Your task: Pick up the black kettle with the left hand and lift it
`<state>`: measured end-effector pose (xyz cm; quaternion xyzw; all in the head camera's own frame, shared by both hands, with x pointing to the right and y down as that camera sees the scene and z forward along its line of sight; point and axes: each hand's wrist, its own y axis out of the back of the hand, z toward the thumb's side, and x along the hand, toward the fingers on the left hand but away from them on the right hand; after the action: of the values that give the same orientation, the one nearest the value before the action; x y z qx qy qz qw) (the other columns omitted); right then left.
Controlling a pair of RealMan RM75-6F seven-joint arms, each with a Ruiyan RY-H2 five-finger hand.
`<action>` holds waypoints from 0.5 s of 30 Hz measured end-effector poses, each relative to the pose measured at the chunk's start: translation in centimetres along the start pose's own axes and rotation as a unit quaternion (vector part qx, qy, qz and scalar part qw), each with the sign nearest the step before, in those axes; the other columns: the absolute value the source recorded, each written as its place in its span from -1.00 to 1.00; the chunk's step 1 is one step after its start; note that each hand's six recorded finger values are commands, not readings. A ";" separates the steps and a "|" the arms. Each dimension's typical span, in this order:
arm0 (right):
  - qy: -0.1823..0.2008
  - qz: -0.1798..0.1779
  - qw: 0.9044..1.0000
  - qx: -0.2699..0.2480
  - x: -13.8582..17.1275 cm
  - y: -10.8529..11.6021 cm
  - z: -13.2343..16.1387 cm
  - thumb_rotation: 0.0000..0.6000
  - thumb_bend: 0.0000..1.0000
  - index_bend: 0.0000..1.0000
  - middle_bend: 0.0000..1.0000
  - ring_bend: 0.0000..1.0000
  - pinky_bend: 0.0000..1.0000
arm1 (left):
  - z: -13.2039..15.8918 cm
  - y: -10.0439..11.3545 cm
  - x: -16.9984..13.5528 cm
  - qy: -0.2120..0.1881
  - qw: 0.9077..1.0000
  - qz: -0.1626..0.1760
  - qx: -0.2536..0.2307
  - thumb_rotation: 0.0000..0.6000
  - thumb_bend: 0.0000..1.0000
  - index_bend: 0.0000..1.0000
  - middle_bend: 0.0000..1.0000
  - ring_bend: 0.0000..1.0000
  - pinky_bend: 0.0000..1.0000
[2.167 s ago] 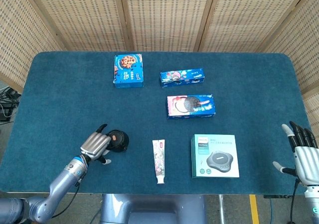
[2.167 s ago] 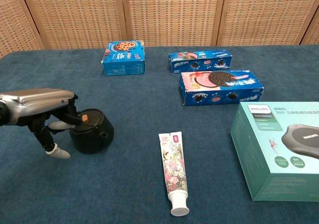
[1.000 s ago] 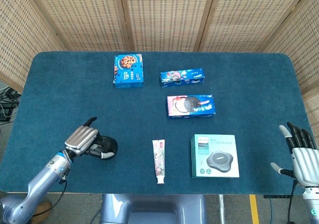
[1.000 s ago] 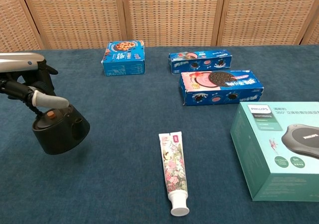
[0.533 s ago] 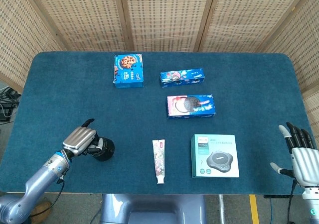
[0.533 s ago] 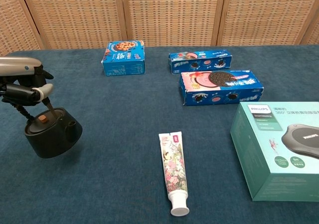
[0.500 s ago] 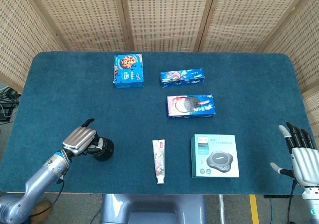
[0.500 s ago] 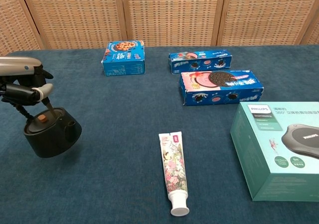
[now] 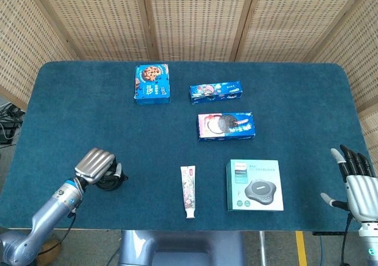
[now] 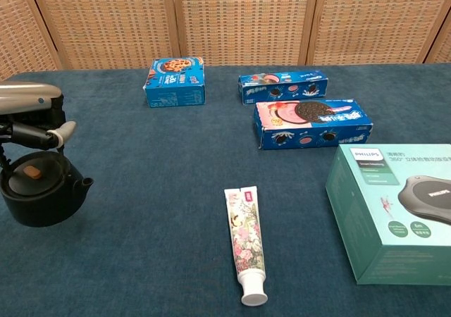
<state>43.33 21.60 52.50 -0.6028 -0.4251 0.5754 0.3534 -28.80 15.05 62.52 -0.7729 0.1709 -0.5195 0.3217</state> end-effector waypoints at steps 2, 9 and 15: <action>0.000 0.000 1.000 0.000 0.0 0.0 0.0 1.00 -1.00 -1.00 -1.00 -1.00 -1.00 | 0.0 -0.1 0.0 0.000 1.000 -0.001 0.004 -0.21 1.00 1.00 1.00 0.76 0.71; 0.000 -0.001 1.000 -0.001 0.0 0.1 0.0 1.00 -1.00 -1.00 -1.00 -1.00 -1.00 | -0.1 -0.1 0.3 0.001 1.000 0.002 0.017 -0.20 1.00 1.00 1.00 0.76 0.71; -0.001 -0.002 1.000 -0.003 0.0 0.1 0.0 1.00 -1.00 -1.00 -1.00 -1.00 -1.00 | -0.1 0.7 1.0 -0.011 0.999 0.021 0.034 0.05 1.00 1.00 1.00 0.77 0.76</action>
<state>43.39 21.57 52.37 -0.6026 -0.4282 0.5739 0.3525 -28.41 13.94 62.73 -0.7636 0.1658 -0.5092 0.3607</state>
